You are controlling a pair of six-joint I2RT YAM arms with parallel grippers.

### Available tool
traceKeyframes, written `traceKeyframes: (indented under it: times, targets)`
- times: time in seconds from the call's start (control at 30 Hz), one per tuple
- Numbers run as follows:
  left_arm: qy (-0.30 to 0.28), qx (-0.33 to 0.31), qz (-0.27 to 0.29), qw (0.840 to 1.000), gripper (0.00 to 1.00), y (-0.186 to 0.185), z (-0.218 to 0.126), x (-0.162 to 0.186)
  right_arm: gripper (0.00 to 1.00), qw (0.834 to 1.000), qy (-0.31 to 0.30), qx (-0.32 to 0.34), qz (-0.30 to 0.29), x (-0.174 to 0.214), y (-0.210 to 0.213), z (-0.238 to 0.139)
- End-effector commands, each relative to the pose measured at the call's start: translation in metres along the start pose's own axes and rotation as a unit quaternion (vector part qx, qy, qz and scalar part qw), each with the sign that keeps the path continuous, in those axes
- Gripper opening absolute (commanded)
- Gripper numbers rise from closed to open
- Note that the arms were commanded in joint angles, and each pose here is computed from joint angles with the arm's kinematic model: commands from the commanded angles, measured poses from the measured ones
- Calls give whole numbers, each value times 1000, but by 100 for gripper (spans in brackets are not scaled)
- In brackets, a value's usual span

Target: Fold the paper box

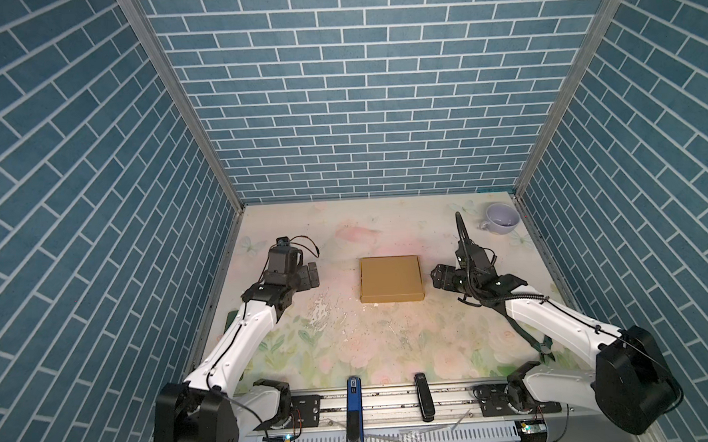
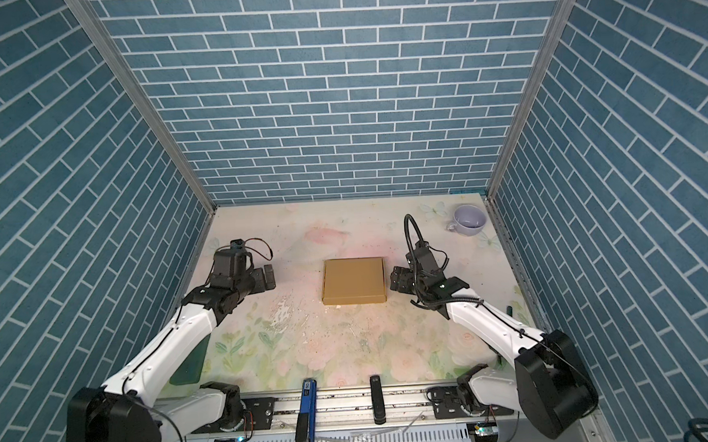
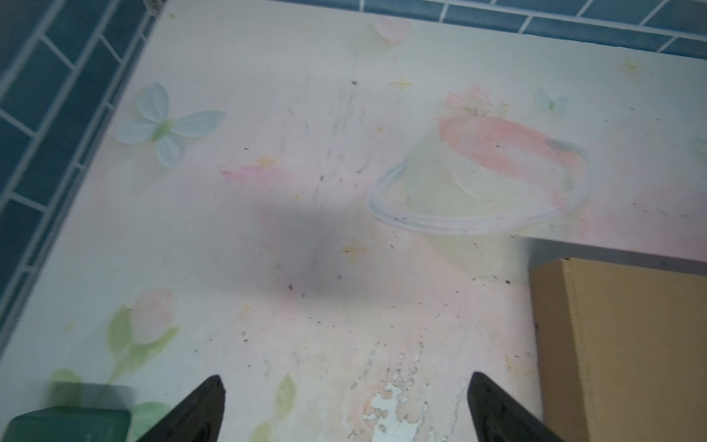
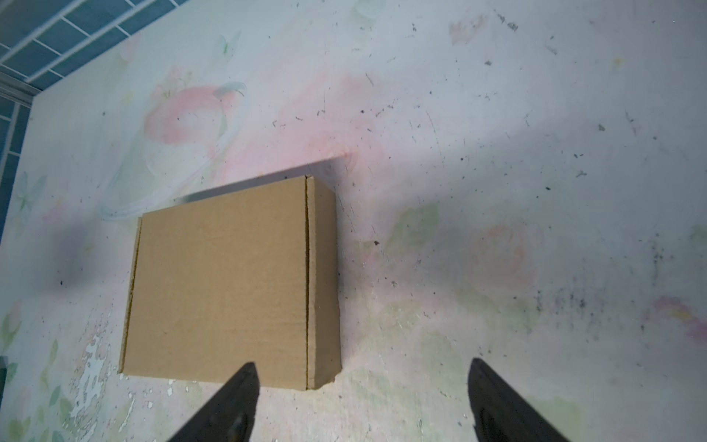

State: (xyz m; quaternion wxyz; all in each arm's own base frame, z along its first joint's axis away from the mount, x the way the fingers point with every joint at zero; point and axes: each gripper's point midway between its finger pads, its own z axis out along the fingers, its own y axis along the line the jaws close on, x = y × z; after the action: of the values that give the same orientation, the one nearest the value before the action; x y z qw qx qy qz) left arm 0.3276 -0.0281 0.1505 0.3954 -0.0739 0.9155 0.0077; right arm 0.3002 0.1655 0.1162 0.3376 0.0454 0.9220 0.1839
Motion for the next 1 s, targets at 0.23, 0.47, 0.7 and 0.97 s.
traceKeyframes:
  times: [0.23,0.47,0.7,0.97]
  targets:
    - [-114,-177,37,977,100,75,-20,0,85,993,-113,-11,-27,-18,-10,-32]
    - [-212,-189,10,959,100,98,-13,9,85,988,-151,-4,-37,-28,-15,-51]
    - [-252,-111,16,961,100,77,3,4,85,985,-170,12,-14,-21,-31,-52]
    - [-255,-104,44,960,100,69,25,-3,85,981,-191,25,-24,-25,-37,-60]
